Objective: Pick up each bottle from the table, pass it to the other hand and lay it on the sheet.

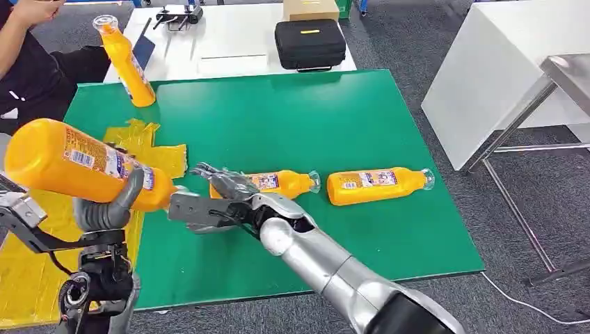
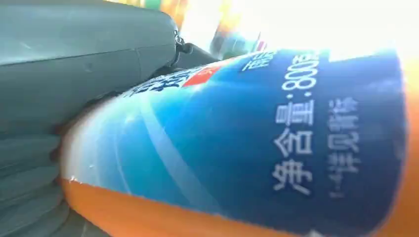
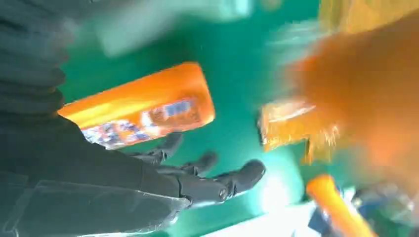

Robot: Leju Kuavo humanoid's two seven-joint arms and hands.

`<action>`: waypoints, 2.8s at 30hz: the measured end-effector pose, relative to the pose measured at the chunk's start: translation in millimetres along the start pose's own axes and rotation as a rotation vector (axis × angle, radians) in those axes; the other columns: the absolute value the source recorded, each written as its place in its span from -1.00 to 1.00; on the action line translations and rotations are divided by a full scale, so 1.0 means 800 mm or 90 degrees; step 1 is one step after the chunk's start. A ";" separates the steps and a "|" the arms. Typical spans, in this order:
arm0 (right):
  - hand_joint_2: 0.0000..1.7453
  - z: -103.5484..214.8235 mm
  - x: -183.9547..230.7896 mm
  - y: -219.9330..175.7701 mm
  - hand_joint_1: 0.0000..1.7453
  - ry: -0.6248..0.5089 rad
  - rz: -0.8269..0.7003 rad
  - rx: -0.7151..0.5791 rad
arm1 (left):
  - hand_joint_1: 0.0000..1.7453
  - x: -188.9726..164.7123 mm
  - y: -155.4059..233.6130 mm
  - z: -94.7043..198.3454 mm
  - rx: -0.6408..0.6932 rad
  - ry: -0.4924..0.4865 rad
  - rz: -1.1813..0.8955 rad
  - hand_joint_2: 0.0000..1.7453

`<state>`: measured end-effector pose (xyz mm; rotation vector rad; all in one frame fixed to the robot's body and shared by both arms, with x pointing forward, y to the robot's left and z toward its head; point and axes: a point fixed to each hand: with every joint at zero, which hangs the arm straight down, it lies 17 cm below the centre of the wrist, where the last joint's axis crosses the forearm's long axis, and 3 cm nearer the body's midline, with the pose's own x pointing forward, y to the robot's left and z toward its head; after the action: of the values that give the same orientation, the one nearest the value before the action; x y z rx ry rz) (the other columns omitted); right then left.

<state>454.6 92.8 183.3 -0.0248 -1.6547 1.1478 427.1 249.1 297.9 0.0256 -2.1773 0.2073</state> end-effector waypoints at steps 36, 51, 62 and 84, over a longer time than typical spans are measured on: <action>-1.00 0.111 0.022 -0.177 -1.00 -0.164 -0.073 -0.148 | -1.00 -0.262 0.096 0.169 -0.398 -0.004 -1.069 1.00; 1.00 0.118 -0.038 -0.158 -1.00 -0.092 0.051 -0.119 | -1.00 -0.325 0.166 0.169 -0.527 0.135 -1.158 -1.00; 1.00 0.134 -0.093 -0.134 -1.00 -0.033 0.066 -0.091 | -1.00 -0.312 0.167 0.171 -0.537 0.109 -1.149 -1.00; -1.00 0.142 -0.230 -0.112 -1.00 0.180 0.200 -0.059 | -1.00 -0.049 0.114 0.034 -0.017 -0.098 -0.542 -1.00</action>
<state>492.6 -127.6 113.0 -0.5009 -1.4804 1.2349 418.8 332.2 238.0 0.9542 -2.1225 -0.3184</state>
